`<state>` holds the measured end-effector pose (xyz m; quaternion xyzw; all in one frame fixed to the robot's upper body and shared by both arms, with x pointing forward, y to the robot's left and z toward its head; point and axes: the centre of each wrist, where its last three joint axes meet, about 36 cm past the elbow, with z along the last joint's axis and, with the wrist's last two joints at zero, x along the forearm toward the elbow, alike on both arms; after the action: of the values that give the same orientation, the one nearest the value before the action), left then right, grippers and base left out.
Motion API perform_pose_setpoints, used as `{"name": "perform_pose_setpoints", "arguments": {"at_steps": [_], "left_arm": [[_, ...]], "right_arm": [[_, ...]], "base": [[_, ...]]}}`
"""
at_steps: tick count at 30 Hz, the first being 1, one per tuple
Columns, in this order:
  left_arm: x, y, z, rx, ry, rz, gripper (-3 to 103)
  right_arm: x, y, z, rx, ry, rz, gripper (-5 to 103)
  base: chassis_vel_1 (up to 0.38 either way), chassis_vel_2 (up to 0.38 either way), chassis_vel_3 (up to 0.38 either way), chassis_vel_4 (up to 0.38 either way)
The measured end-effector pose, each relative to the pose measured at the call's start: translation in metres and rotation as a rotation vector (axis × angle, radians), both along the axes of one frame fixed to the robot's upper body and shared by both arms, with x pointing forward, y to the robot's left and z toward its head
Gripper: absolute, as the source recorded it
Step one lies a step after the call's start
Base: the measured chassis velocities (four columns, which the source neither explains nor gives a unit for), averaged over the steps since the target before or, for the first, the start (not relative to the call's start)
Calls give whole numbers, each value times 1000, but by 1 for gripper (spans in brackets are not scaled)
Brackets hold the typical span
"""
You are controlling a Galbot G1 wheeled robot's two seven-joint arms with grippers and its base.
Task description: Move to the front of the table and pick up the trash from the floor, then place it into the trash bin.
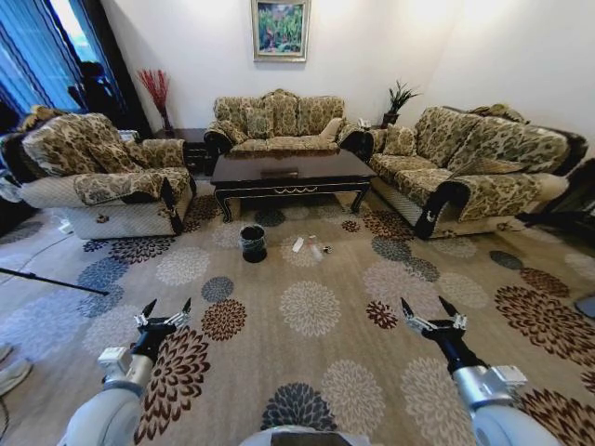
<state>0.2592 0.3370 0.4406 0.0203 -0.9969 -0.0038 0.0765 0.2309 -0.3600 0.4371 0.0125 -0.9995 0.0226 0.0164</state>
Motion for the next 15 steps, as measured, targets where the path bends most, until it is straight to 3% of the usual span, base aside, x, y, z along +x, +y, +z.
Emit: {"name": "perform_pose_setpoints", "arguments": {"at_steps": [15], "left_arm": [[-2,-12,14,87,31,-18,100]], "right_arm": [[15,-2,6,15,-39,46,100]], "base": [[0,0,0,0]]}}
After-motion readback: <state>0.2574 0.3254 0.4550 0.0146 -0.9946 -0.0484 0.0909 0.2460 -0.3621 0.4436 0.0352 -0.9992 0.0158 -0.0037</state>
